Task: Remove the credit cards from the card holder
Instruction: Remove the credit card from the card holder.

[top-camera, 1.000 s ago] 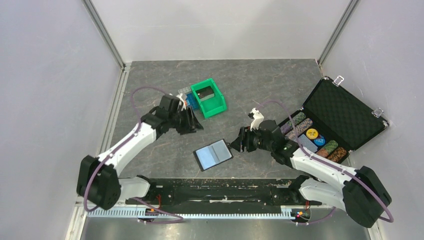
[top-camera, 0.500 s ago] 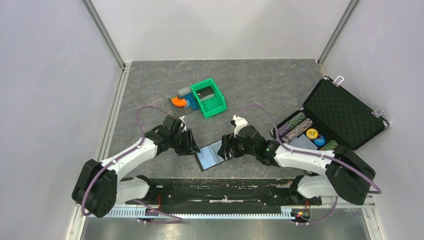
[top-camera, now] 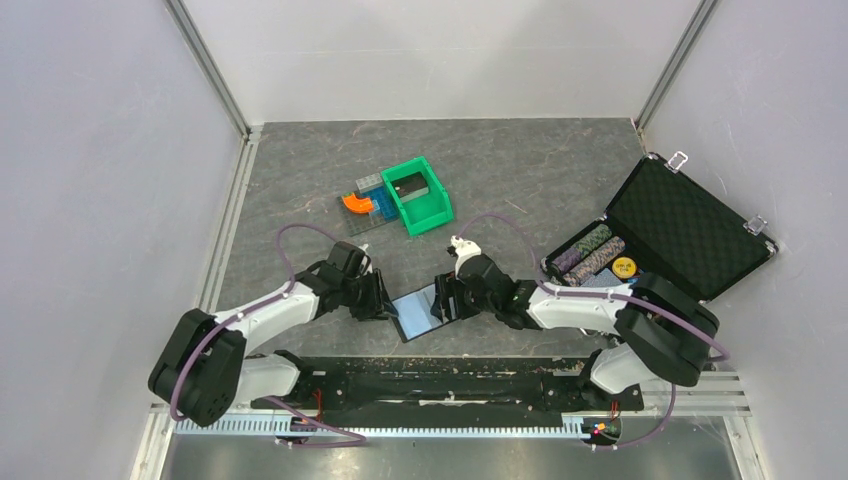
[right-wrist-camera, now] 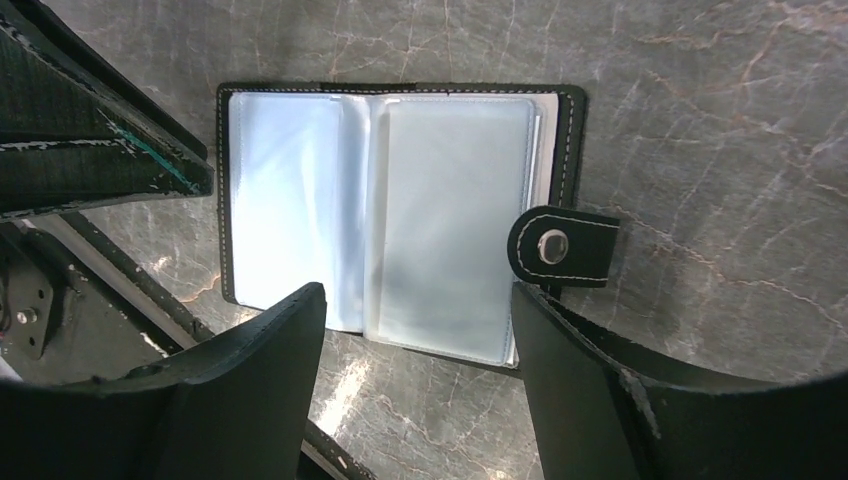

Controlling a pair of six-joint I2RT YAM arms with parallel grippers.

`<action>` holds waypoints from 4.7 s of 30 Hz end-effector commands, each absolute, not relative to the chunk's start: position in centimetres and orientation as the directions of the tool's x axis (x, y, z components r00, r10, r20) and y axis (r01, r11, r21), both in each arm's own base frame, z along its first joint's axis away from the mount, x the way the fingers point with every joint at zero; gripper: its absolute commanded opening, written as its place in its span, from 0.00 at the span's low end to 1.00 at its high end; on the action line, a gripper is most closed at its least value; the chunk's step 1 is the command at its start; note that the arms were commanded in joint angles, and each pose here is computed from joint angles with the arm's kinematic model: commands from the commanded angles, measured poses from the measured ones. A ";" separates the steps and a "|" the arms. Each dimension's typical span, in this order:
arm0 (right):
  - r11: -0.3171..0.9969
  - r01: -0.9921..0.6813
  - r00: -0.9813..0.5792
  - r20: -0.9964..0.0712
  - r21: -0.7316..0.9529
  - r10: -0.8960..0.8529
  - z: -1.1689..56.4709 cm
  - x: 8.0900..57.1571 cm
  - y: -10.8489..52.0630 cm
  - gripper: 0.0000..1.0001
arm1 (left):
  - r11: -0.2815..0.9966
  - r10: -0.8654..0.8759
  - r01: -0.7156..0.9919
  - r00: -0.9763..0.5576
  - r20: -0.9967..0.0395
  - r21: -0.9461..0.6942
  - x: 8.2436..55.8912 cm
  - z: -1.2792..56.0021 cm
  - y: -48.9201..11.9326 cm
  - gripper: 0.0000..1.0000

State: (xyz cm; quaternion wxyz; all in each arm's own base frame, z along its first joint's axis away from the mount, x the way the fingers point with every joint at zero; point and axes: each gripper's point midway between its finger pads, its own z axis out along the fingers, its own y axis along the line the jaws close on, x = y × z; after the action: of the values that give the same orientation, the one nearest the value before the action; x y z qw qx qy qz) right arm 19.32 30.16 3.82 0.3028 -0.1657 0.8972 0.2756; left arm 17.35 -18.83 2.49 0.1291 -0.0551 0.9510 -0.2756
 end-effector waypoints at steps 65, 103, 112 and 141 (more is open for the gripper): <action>0.789 -0.494 -0.697 -0.709 0.366 -0.107 6.7 21.8 30.3 0.69 | 0.787 -0.257 -0.045 -0.930 -0.261 -0.615 18.9 4.8 -20.0 0.38; 0.647 -0.536 -0.756 -0.650 0.542 -0.081 7.1 19.0 33.1 0.41 | 0.803 -0.251 -0.088 -0.947 -0.201 -0.589 18.0 1.2 -19.7 0.34; 0.584 -0.554 -0.762 -0.644 0.593 -0.069 8.2 18.0 33.9 0.38 | 0.798 -0.253 -0.084 -0.945 -0.206 -0.596 18.1 1.7 -19.8 0.34; 0.602 -0.569 -0.753 -0.649 0.561 -0.108 7.4 17.6 34.8 0.26 | 0.826 -0.234 -0.045 -0.934 -0.269 -0.562 19.2 4.1 -19.3 0.37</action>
State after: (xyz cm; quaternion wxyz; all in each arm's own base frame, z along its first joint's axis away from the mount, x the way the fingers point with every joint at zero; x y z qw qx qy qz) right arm 16.73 33.95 6.34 0.2679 -0.1957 0.8555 0.3977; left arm 17.85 -19.14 2.27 0.1347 -0.0876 0.9451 -0.2845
